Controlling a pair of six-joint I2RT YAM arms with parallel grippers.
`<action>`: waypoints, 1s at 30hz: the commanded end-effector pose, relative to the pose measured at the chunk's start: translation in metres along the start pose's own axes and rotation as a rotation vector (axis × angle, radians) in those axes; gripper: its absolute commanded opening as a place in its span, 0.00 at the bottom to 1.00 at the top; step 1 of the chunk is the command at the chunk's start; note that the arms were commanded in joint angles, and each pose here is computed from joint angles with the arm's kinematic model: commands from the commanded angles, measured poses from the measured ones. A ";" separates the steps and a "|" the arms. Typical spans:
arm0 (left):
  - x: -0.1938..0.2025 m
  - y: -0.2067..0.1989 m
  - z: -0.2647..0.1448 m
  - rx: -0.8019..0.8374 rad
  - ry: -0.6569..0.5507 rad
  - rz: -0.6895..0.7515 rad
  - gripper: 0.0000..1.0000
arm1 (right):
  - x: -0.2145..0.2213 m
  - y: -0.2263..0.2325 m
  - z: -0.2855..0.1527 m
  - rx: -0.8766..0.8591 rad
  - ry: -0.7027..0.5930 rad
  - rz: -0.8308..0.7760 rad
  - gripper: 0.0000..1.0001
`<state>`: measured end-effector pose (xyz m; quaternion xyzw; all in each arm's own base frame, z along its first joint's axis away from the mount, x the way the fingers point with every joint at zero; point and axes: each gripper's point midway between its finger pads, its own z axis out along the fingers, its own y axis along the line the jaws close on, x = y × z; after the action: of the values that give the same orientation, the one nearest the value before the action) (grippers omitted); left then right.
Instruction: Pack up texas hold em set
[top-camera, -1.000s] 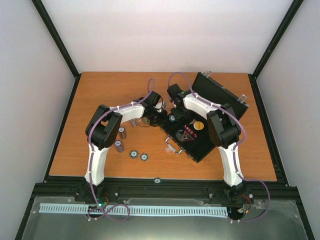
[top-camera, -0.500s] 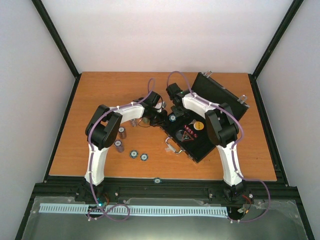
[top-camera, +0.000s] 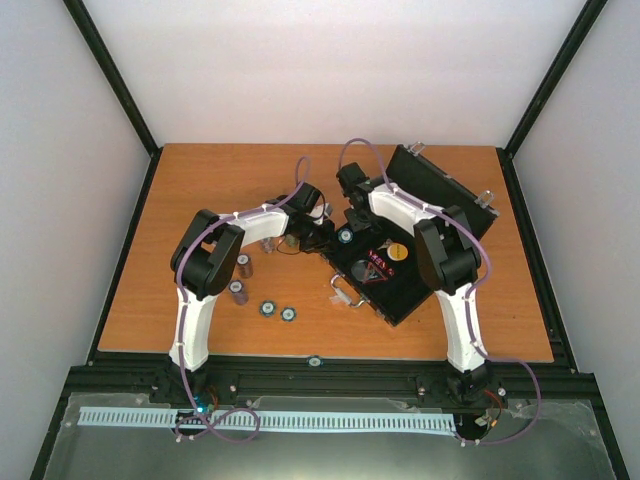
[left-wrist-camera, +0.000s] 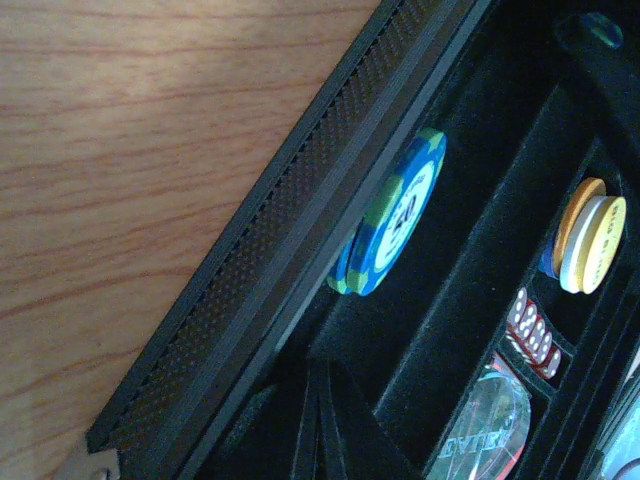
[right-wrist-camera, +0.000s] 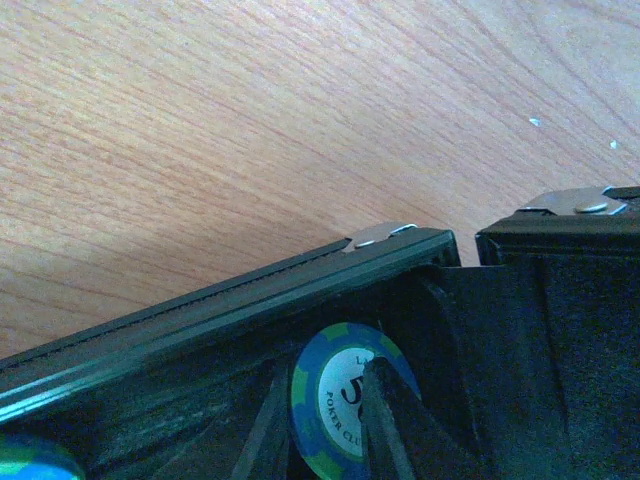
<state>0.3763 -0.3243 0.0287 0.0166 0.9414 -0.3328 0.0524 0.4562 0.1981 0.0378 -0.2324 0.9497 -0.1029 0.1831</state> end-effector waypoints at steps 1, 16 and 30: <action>0.008 0.033 0.002 -0.096 0.018 -0.035 0.01 | -0.002 -0.028 -0.024 0.013 0.001 0.067 0.22; 0.006 0.033 0.002 -0.099 0.012 -0.037 0.01 | -0.004 -0.022 -0.023 -0.123 -0.018 0.174 0.21; 0.007 0.032 0.001 -0.098 0.014 -0.034 0.01 | -0.002 -0.047 -0.018 0.021 -0.002 0.175 0.39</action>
<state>0.3766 -0.3242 0.0287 0.0166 0.9410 -0.3335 0.0540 0.4631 0.1703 0.0604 -0.1575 0.9680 -0.0700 0.1827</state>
